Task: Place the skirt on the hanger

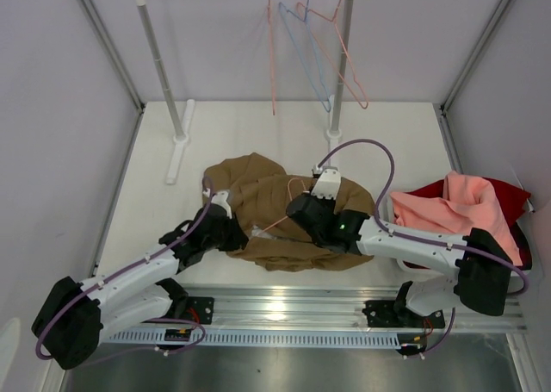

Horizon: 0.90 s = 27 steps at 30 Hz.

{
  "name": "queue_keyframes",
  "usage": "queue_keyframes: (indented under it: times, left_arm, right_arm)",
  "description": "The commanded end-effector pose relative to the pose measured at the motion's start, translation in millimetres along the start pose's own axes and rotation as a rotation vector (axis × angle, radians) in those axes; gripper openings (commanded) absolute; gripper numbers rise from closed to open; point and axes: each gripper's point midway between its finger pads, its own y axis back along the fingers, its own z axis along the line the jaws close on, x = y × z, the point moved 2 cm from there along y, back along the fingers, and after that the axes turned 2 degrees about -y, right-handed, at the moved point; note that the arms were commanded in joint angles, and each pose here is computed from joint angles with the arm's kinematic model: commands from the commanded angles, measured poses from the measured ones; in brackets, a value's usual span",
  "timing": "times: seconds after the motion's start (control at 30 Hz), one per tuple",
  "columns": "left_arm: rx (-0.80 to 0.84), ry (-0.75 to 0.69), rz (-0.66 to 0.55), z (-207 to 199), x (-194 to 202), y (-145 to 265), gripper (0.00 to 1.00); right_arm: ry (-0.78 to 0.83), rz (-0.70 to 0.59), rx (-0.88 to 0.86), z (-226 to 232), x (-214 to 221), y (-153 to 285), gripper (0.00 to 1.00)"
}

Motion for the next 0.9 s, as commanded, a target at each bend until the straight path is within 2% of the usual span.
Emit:
queue_keyframes:
  times: [0.0, 0.07, 0.1, 0.2, 0.33, 0.43, 0.57, 0.73, 0.77, 0.87]
  left_arm:
    - [0.035, 0.086, -0.053, -11, -11, -2, 0.00]
    - [0.020, 0.088, -0.050, -9, -11, -3, 0.00]
    - [0.011, 0.094, -0.043, -8, -10, -3, 0.00]
    - [0.016, 0.111, -0.045, -7, -6, -4, 0.00]
    - [0.004, 0.114, -0.056, -5, -8, -1, 0.00]
    - [-0.012, 0.115, -0.061, -3, -10, 5, 0.05]
    - [-0.037, 0.120, -0.079, 1, -13, 11, 0.13]
    - [-0.064, 0.134, -0.072, 7, -8, 12, 0.14]
    - [-0.062, 0.134, -0.078, 7, -9, 12, 0.18]
    - [-0.073, 0.128, -0.080, 9, -9, 12, 0.20]
  right_arm:
    - [0.021, 0.016, -0.109, 24, 8, 10, 0.00]
    - [0.058, 0.042, -0.195, 36, 15, 19, 0.05]
    - [0.066, 0.051, -0.230, 42, 19, 24, 0.12]
    - [0.100, 0.108, -0.345, 55, 34, 35, 0.22]
    - [0.116, 0.167, -0.464, 69, 56, 41, 0.28]
    - [0.137, 0.215, -0.535, 84, 71, 40, 0.33]
    - [0.158, 0.227, -0.536, 96, 84, 27, 0.34]
    - [0.181, 0.269, -0.527, 104, 106, 13, 0.37]
    - [0.187, 0.277, -0.530, 104, 110, 13, 0.38]
    - [0.206, 0.284, -0.544, 103, 121, 21, 0.38]
